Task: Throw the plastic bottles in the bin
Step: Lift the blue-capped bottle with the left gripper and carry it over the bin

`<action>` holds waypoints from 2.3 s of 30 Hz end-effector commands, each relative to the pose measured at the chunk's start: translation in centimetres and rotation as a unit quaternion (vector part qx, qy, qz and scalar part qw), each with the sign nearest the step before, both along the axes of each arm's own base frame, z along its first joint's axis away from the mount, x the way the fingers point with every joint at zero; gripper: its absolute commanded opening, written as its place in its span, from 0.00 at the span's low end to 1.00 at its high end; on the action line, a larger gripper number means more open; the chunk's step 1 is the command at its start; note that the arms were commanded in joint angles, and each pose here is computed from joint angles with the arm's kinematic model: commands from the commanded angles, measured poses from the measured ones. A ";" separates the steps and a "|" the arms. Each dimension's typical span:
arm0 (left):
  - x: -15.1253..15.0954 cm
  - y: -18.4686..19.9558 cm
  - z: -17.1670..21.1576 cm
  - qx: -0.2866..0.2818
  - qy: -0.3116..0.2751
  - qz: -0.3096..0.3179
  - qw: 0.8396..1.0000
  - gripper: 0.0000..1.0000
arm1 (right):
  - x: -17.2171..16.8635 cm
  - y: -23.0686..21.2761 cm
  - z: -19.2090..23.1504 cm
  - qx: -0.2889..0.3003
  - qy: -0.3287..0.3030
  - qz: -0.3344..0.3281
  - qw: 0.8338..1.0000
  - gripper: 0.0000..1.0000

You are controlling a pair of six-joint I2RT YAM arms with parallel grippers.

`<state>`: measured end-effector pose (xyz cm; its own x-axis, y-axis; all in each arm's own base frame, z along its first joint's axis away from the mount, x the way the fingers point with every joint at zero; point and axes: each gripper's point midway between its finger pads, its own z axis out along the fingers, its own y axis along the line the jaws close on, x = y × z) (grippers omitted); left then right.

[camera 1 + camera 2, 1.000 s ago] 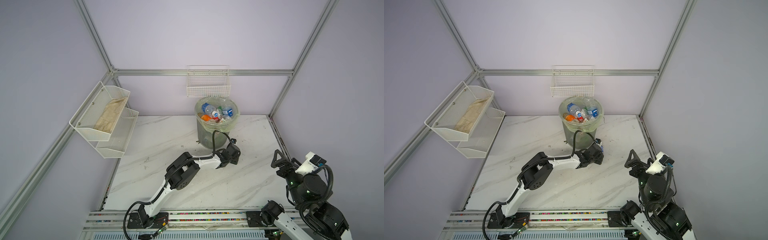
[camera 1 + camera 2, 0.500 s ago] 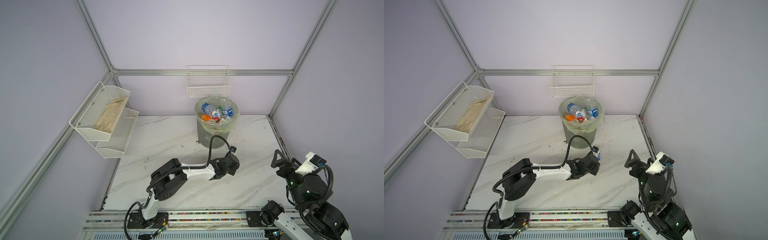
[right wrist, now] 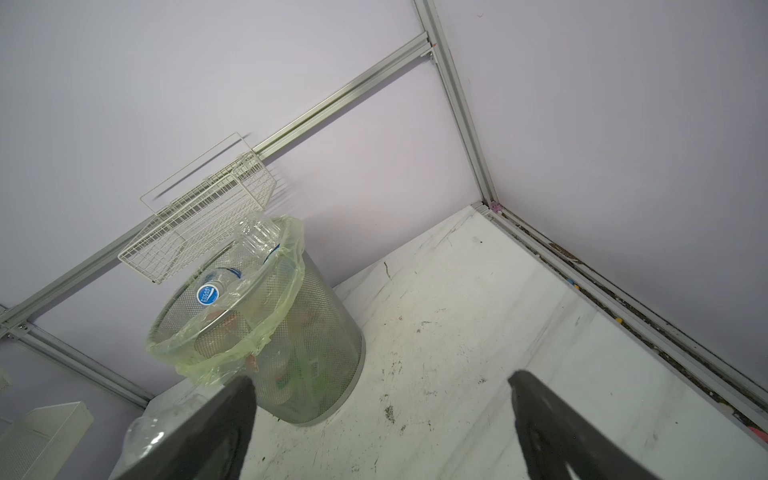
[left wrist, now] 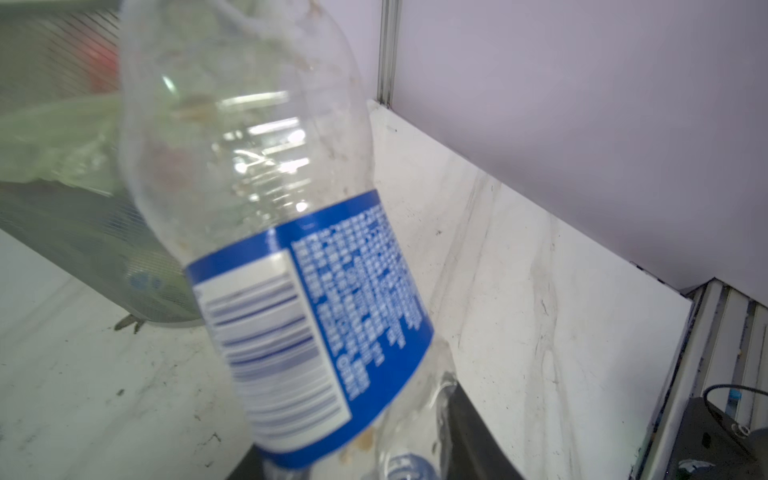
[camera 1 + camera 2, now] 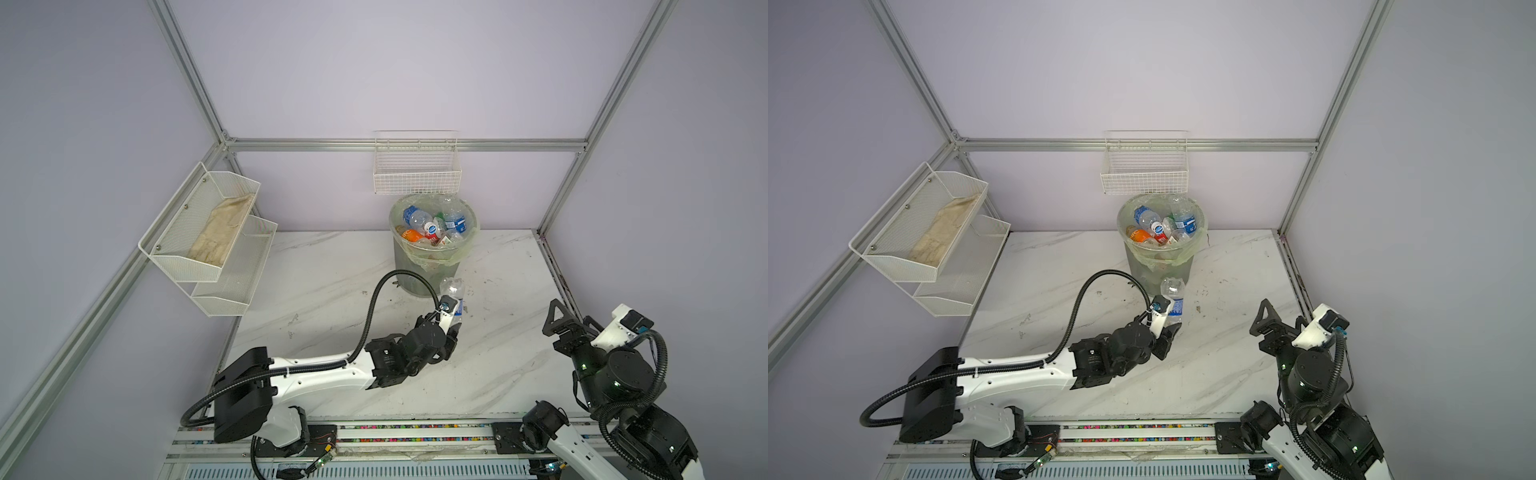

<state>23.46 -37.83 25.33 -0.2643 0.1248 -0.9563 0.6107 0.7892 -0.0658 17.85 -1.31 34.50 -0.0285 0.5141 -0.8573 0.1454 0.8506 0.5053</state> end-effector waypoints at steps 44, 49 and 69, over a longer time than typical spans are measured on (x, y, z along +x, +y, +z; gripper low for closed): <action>-0.5 16.0 19.4 -0.126 -0.228 0.121 0.958 0.26 | -0.3 -0.5 -0.4 0.015 0.005 -0.011 1.000 0.97; 2.2 14.8 20.0 -0.133 -0.209 0.109 0.963 0.26 | -0.2 -0.5 -0.5 0.013 0.007 -0.013 1.000 0.97; 16.8 5.4 22.5 -0.041 -0.140 0.047 0.988 0.29 | 0.0 -0.3 -0.6 0.007 0.011 -0.013 1.000 0.97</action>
